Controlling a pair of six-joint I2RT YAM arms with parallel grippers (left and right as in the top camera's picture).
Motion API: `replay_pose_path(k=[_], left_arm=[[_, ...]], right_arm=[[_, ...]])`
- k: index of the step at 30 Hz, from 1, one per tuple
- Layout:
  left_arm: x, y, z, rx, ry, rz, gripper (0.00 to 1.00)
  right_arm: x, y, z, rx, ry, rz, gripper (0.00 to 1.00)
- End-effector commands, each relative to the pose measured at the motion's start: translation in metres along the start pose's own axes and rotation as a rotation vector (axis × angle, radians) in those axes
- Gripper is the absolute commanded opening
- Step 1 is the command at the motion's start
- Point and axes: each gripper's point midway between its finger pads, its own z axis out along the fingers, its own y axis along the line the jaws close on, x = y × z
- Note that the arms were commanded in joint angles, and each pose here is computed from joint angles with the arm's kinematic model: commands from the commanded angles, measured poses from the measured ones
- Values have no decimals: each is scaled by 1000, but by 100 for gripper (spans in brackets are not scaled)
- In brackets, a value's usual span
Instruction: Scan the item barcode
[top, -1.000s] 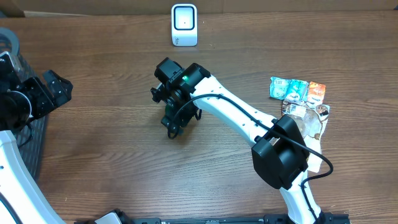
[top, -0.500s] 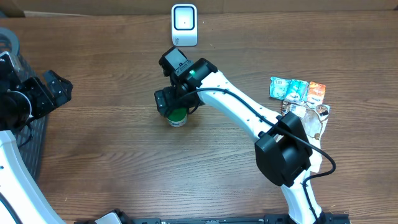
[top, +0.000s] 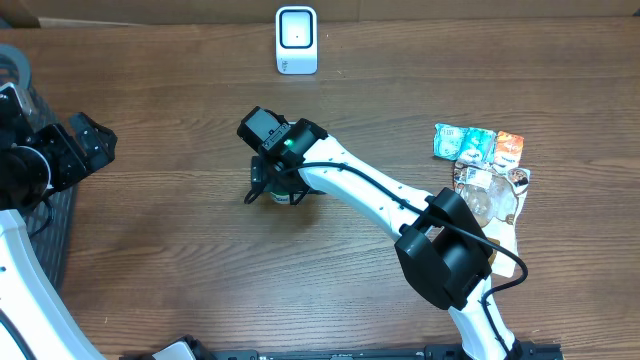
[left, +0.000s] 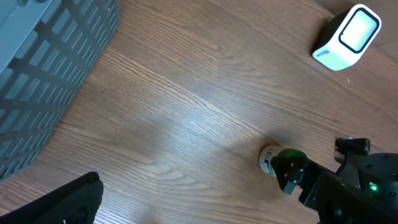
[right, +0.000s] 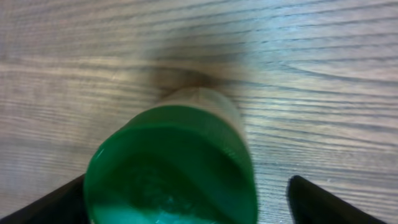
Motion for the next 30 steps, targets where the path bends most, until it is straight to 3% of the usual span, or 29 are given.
replay_pose_path(k=[1, 4, 10, 15, 21, 24, 25, 30], left_arm=[[-3, -2, -3, 8, -12, 20, 100], [-3, -2, -3, 8, -12, 20, 100], [-3, -2, -3, 8, -12, 20, 99], [-3, -2, -3, 8, -12, 20, 99], [-3, -2, -3, 8, -12, 20, 100], [-3, -2, -3, 8, -12, 20, 100], [-3, -2, -3, 8, -12, 20, 99], [-3, -2, -3, 8, -12, 20, 100]], right_arm=[[-14, -6, -18, 14, -71, 19, 83], [-14, -6, -18, 14, -71, -7, 68], [-14, -6, -18, 13, -73, -33, 66], [-18, -2, -26, 7, -84, -185, 47], [-25, 2, -60, -2, -107, -368, 45], [-23, 6, -77, -26, -102, -574, 45], [-13, 8, -84, -59, -74, -733, 47], [29, 6, -87, -196, 74, -1172, 56]])
